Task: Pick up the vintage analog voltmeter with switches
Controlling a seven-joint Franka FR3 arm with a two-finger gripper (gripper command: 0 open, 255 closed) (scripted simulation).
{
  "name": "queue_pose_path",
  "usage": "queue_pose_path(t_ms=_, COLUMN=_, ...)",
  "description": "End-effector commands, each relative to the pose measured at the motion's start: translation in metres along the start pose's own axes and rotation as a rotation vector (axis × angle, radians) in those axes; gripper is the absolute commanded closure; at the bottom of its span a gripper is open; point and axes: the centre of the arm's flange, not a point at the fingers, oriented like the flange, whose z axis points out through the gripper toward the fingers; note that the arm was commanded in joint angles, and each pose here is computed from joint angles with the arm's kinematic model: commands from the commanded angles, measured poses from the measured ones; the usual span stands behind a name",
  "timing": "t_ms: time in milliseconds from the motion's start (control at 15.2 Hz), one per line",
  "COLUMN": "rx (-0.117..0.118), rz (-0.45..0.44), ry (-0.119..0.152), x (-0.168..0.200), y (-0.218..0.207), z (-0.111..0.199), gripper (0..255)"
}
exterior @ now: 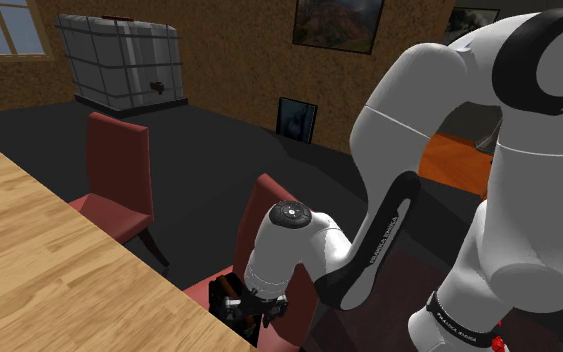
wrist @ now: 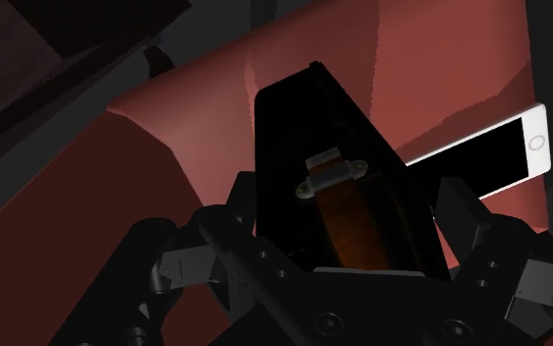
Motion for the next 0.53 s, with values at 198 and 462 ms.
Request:
queue_pose_path(t_ms=198, rx=-0.001, rz=0.001, ry=-0.001, x=0.0006, y=0.0004, z=0.0008, gripper=255)
queue_pose_path(t_ms=462, rx=-0.001, rz=0.001, ry=-0.001, x=0.0003, y=-0.0004, z=-0.0050, gripper=255)
